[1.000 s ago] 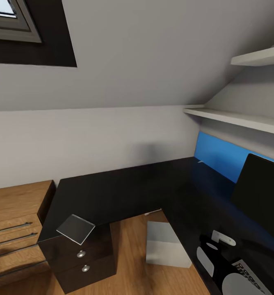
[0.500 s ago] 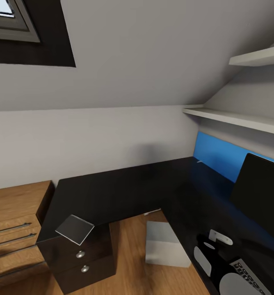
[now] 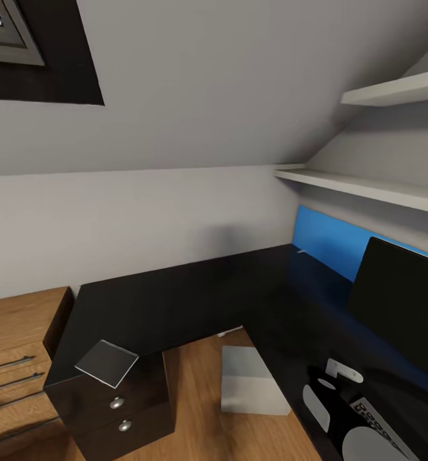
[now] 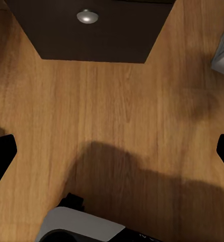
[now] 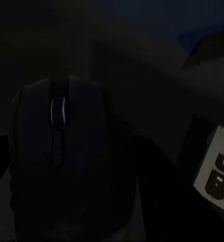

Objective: In the bedroom, organize the workspace by keeping the computer under the desk, ensuring the monitor is on the desk, placing the keyboard on the desk next to the monitor, placing the mouse on the desk next to the keyboard, moving the folder from the swivel chair onto the desk next to the mouse, stacking the notebook on top of the folder with the pen on top of the notebook, and positioning the swivel chair next to the desk.

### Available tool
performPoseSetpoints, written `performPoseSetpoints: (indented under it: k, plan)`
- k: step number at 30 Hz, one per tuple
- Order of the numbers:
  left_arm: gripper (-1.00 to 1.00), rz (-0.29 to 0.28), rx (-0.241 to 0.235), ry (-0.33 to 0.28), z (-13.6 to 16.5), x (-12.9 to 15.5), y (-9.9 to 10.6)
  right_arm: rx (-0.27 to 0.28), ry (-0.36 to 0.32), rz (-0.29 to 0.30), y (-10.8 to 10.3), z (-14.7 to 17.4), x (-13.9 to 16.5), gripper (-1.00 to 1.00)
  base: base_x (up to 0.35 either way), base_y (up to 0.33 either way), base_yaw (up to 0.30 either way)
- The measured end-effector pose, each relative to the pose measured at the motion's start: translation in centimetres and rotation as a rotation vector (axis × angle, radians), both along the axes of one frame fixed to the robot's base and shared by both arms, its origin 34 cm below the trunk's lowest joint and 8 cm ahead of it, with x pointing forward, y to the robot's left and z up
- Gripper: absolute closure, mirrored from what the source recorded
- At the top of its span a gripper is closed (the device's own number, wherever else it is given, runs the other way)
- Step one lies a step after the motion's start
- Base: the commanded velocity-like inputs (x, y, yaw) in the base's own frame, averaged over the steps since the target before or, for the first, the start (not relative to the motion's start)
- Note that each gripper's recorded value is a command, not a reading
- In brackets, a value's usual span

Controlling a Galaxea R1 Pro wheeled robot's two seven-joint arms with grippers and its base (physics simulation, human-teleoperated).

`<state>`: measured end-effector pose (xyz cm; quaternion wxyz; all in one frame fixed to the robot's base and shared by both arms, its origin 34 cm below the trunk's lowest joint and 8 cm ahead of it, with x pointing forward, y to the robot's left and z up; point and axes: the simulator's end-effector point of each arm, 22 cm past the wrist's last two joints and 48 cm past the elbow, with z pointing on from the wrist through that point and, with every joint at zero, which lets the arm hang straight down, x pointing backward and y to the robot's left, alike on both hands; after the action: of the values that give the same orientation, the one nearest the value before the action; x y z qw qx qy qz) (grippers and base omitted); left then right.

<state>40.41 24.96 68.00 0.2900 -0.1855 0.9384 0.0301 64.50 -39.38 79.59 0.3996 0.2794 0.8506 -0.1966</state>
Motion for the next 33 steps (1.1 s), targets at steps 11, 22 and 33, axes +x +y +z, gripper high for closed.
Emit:
performPoseSetpoints:
  k: [11, 22, 33]
  plan:
    - [-1.0, 0.0, 0.0, -0.002, 0.05, 0.05, 0.01, 0.0, -0.002, 0.0, 0.02, 0.08, 0.03, 1.0, 0.0, 0.0, -0.068]
    - [-1.0, 0.0, -0.001, -0.002, -0.49, 0.2, 0.0, 0.001, -0.002, 0.0, 0.01, -0.48, 0.16, 1.0, 0.0, 0.0, -0.001]
    - [-1.0, -0.001, -0.002, -0.005, -0.78, 0.35, -0.02, 0.0, -0.003, 0.001, 0.02, -0.82, 0.23, 1.0, 0.0, 0.0, 0.0]
